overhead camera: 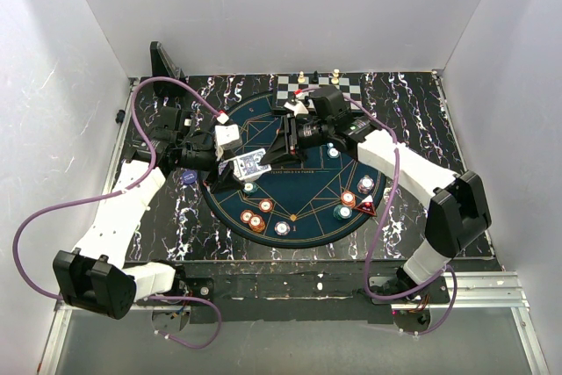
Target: Distribute texas hold em gaming equipment
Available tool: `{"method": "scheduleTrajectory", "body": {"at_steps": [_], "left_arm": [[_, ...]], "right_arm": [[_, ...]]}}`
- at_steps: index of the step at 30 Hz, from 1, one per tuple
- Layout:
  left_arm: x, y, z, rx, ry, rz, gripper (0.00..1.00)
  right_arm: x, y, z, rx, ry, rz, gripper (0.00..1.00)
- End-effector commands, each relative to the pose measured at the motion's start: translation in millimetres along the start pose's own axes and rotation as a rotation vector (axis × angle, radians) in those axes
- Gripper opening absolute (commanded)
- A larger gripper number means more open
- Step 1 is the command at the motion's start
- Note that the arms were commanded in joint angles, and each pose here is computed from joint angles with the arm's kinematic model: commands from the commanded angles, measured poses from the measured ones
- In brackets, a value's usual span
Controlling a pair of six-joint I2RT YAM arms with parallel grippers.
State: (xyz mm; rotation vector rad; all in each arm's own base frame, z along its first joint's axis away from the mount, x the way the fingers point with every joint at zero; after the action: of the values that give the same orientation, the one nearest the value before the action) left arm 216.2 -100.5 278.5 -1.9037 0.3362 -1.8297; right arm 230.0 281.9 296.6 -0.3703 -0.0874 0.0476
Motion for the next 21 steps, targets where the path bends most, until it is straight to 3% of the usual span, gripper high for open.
{"method": "scheduleTrajectory", "body": {"at_steps": [1, 21], "left_arm": [[17.9, -8.9, -2.4, 0.007, 0.057, -0.062, 0.0], [15.7, -8.9, -2.7, 0.015, 0.056, -0.056, 0.0]], "right_arm": [[-5.4, -12.5, 2.3, -0.012, -0.025, -0.022, 0.31], [-8.4, -41.7, 6.0, -0.001, -0.025, -0.078, 0.18]]}}
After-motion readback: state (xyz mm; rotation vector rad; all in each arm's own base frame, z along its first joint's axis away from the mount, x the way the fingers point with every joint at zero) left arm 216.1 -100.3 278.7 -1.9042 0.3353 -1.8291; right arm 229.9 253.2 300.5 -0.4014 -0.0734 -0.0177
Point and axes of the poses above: each gripper's point midway between its finger pads, its own y axis out along the fingers, its own z axis along the line the jaws close on, x = y × z, the point moved 10 cm from there along -y, back along the fingers, and after that the axes turned 4 degrees about y, right-handed, at the moved point
